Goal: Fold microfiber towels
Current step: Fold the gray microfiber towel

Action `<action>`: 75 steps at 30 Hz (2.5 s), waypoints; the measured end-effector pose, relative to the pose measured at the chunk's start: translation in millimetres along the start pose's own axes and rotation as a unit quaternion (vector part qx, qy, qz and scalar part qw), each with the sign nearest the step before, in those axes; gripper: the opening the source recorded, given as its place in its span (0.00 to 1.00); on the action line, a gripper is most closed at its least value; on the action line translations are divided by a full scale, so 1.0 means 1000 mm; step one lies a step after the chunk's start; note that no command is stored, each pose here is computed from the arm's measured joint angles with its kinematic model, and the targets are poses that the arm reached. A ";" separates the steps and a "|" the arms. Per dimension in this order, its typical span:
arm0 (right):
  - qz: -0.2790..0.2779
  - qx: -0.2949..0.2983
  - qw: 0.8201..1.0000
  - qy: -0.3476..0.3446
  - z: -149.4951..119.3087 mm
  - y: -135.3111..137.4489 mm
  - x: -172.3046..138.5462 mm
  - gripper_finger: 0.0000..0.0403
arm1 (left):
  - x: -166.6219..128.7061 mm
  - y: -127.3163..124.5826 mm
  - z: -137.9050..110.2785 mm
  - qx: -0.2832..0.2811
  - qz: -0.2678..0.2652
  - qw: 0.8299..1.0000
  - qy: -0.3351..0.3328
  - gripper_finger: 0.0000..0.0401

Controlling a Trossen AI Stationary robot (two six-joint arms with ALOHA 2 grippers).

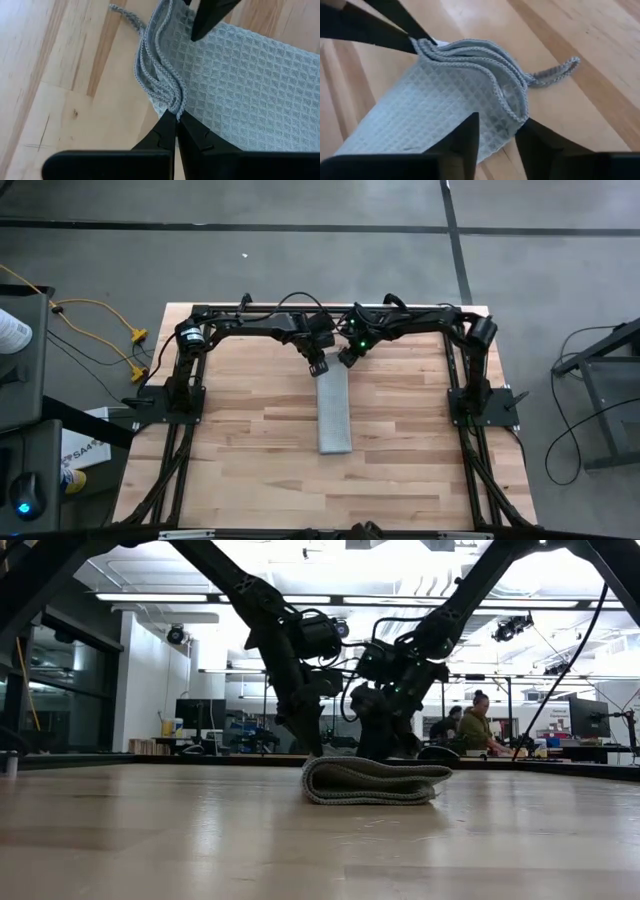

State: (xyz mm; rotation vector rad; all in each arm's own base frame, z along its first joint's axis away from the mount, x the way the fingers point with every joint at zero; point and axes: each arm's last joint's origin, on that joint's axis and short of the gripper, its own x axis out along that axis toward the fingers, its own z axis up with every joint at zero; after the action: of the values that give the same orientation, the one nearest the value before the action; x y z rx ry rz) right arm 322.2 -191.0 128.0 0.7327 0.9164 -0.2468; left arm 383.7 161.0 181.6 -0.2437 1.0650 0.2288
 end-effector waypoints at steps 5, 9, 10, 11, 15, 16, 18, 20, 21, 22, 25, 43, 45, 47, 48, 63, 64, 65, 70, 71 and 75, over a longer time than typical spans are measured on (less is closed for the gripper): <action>-0.016 0.023 1.000 0.000 -0.001 0.000 0.001 0.12 | 0.000 0.000 0.000 -0.001 -0.001 1.000 0.001 0.00; -0.019 0.066 0.997 0.028 -0.006 -0.003 -0.001 0.02 | 0.000 -0.002 0.000 -0.011 -0.017 1.000 0.000 0.00; -0.015 0.075 0.996 0.038 -0.008 -0.003 -0.001 0.02 | 0.000 -0.004 0.000 -0.011 -0.021 1.000 -0.001 0.00; -0.011 0.080 0.996 0.046 -0.009 -0.001 0.000 0.02 | 0.000 -0.005 0.000 -0.011 -0.021 1.000 -0.001 0.00; 0.001 0.086 0.994 0.066 -0.015 0.011 0.005 0.01 | 0.001 -0.013 0.000 -0.001 -0.025 1.000 0.000 0.00; 0.002 0.086 0.994 0.069 -0.016 0.015 0.007 0.01 | 0.002 -0.016 0.000 0.003 -0.027 1.000 0.001 0.00; 0.002 0.082 0.994 0.072 -0.018 0.020 0.009 0.01 | 0.002 -0.019 0.000 0.009 -0.029 1.000 0.001 0.00; -0.004 0.074 0.995 0.072 -0.019 0.024 0.011 0.01 | 0.002 -0.021 0.000 0.013 -0.025 1.000 0.002 0.00; -0.007 0.072 0.995 0.071 -0.020 0.025 0.011 0.02 | 0.002 -0.021 0.000 0.013 -0.025 1.000 0.001 0.00; -0.012 0.070 0.995 0.070 -0.020 0.026 0.012 0.02 | 0.002 -0.020 0.000 0.014 -0.024 1.000 0.002 0.00; -0.015 0.068 0.995 0.066 -0.019 0.026 0.011 0.07 | 0.002 -0.020 0.000 0.013 -0.017 1.000 0.003 0.00; 0.024 0.034 0.998 0.047 -0.008 0.015 -0.017 0.46 | 0.015 -0.017 -0.024 0.027 -0.014 0.999 0.036 0.00; 0.028 0.038 0.998 0.052 -0.009 0.010 -0.019 0.47 | 0.016 -0.018 -0.032 0.024 -0.034 0.998 0.038 0.00; 0.029 0.029 0.998 0.045 -0.007 0.008 -0.020 0.48 | 0.016 -0.020 -0.037 0.026 -0.062 0.997 0.029 0.00; 0.029 0.026 0.998 0.045 -0.007 0.008 -0.020 0.48 | 0.015 -0.021 -0.039 0.026 -0.072 0.997 0.024 0.00; 0.066 0.006 0.997 0.040 -0.004 0.005 -0.022 0.44 | 0.011 -0.015 -0.047 0.021 -0.081 0.995 -0.061 0.00; 0.066 0.002 0.997 0.038 -0.004 0.005 -0.022 0.44 | 0.011 -0.015 -0.046 0.022 -0.078 0.995 -0.064 0.00; 0.066 0.000 0.997 0.037 -0.003 0.005 -0.022 0.44 | 0.010 -0.015 -0.045 0.023 -0.076 0.994 -0.071 0.00; 0.059 -0.001 0.998 0.034 -0.003 0.005 -0.022 0.45 | 0.010 -0.015 -0.040 0.024 -0.074 0.992 -0.094 0.00; 0.056 -0.001 0.998 0.033 -0.003 0.004 -0.022 0.45 | 0.009 -0.015 -0.039 0.020 -0.074 0.992 -0.097 0.00; 0.052 -0.001 0.998 0.033 -0.003 0.004 -0.022 0.46 | 0.009 -0.015 -0.036 0.018 -0.076 0.991 -0.112 0.00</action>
State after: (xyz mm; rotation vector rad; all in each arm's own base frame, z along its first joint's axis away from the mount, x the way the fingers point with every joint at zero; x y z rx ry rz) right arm 309.2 -188.4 146.0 0.7879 0.9370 -0.1299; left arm 361.9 136.3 158.3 -0.2598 0.8238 0.0972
